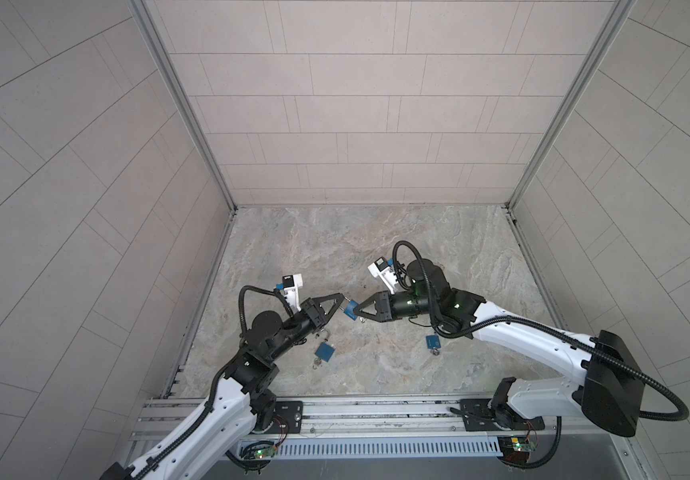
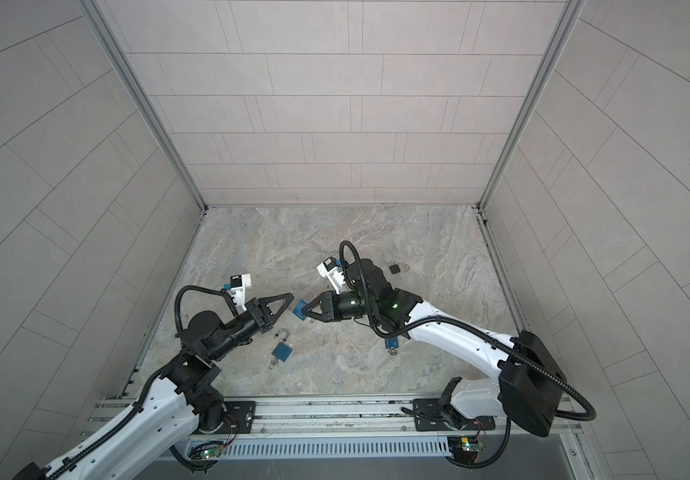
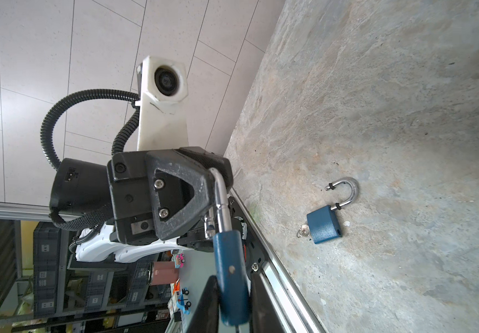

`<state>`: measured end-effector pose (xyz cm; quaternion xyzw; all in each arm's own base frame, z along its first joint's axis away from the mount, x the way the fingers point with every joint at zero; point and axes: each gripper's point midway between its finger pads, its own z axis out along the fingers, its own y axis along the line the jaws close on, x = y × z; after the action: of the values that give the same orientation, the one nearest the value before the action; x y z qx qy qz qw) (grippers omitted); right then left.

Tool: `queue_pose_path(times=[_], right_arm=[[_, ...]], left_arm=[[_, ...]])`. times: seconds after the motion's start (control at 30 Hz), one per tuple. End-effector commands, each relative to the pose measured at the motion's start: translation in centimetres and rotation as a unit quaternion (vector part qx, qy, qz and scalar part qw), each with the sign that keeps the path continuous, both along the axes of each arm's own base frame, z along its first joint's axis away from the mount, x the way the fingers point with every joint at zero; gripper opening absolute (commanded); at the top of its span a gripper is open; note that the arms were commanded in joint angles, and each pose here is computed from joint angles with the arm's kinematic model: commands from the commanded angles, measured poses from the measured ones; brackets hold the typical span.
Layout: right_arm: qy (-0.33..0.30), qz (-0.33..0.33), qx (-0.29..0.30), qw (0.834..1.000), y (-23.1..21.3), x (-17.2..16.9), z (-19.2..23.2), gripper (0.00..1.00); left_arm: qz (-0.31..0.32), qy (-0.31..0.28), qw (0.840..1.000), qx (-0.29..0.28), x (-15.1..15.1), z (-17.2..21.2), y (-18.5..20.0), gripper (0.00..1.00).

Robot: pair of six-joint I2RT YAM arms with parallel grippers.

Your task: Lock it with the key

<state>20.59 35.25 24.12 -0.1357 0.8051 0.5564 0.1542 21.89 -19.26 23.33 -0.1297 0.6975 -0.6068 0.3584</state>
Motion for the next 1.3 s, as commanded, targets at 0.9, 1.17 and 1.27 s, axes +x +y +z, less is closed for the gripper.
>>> queue_pose_path(times=[0.9,1.17,1.27], right_arm=[[0.009,-0.106,0.054,0.993,-5.8,5.6,4.4,0.0],[0.017,-0.15,0.054,0.987,-9.3,6.4,3.0,0.0],[0.02,-0.169,0.05,0.984,-11.1,6.1,2.5,0.0]], left_arm=[[-0.163,-0.085,0.983,0.022,0.8,-0.1,-7.0,0.0],[-0.22,-0.094,0.971,0.002,0.4,0.0,-12.7,0.0],[-0.237,-0.092,0.967,-0.002,0.3,-0.1,-14.1,0.0]])
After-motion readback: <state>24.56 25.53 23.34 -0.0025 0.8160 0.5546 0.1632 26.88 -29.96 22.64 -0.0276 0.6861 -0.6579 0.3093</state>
